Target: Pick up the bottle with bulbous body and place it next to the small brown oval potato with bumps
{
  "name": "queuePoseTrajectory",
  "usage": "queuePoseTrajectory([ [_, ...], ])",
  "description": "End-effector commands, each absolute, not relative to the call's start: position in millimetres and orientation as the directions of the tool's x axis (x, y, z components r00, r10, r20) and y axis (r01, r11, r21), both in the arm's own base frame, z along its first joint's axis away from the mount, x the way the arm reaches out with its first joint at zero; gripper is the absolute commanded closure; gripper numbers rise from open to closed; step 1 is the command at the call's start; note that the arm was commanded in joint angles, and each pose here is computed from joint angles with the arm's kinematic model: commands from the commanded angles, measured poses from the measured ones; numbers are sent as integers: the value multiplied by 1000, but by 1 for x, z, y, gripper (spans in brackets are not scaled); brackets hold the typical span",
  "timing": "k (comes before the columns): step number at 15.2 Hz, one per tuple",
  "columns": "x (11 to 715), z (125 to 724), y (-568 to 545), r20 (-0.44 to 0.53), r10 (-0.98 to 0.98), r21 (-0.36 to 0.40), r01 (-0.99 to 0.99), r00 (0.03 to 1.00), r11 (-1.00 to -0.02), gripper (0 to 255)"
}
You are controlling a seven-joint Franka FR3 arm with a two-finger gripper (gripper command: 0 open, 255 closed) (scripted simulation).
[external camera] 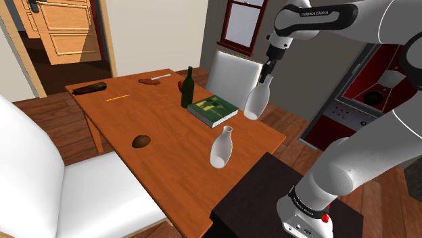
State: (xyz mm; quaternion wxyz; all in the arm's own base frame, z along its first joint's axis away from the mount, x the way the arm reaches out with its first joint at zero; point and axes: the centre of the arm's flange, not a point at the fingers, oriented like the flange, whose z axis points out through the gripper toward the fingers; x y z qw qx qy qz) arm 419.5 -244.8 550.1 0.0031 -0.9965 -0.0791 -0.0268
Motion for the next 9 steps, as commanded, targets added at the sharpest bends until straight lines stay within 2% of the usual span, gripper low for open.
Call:
queuePoseTrajectory([
  [1, 419, 561, -245, 54, 158, -2, 158, 986, -987, 255],
  [9, 419, 603, -245, 54, 158, -2, 158, 986, -987, 255],
])
